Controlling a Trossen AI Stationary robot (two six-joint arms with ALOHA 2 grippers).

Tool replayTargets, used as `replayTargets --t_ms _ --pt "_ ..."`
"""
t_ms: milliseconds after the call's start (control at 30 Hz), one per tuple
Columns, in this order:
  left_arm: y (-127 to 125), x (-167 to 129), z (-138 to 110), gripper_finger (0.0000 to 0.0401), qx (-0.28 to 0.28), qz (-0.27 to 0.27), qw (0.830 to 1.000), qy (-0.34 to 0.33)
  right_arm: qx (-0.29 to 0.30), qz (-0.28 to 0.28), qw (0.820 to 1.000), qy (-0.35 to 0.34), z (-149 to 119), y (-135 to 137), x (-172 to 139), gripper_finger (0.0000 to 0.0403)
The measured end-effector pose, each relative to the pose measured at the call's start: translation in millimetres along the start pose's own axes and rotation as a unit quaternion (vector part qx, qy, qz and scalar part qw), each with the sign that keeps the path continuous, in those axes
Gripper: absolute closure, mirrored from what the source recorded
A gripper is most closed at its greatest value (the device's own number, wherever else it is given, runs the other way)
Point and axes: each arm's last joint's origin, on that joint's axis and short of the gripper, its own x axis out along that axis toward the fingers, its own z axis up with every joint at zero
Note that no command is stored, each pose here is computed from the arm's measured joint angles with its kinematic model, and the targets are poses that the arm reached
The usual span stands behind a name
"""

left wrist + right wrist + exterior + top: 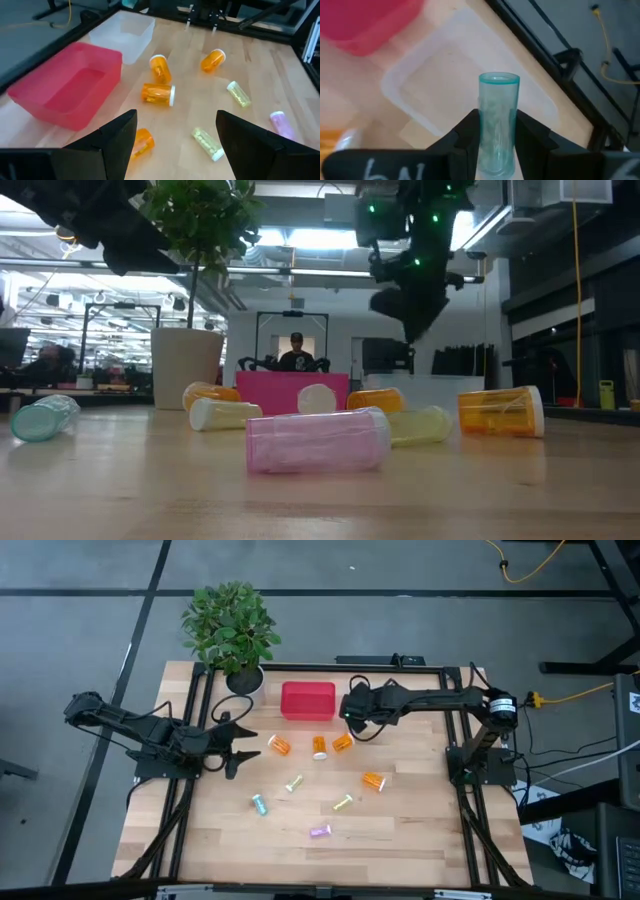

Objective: Pick and place medicine bottles into bin by pill shape (circle, oval)
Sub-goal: Put the right blue tablet bottle into the transparent bin, then put the green tablet bottle into the transparent bin

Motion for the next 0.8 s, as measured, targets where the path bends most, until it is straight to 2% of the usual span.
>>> replayTargets --t_ms 100,233,467,633,800 --pt "-0.3 0.0 1.3 0.0136 0.024 -0.001 1.000 -0.006 0.012 -0.008 1.000 0.009 -4.4 -1.6 7.2 0.0299" --pt "-1.0 -0.1 3.2 0.0136 0.024 -0.003 1.000 -0.016 0.012 -0.009 1.000 0.008 -2.4 -3.4 8.1 0.0292" --pt "-1.0 -0.1 3.1 0.0136 0.025 -0.003 1.000 -0.015 -0.008 -0.002 1.000 -0.004 10.5 -7.8 -0.5 0.0233" --pt "-1.0 -0.1 3.1 0.0136 0.025 -0.003 1.000 -0.015 -0.036 0.005 0.999 0.026 12.1 -13.1 -11.4 0.0201" --pt "-0.9 0.0 2.9 0.0136 0.026 -0.003 1.000 -0.014 -0.072 -0.021 0.994 0.074 4.0 -19.5 -40.0 0.0198"
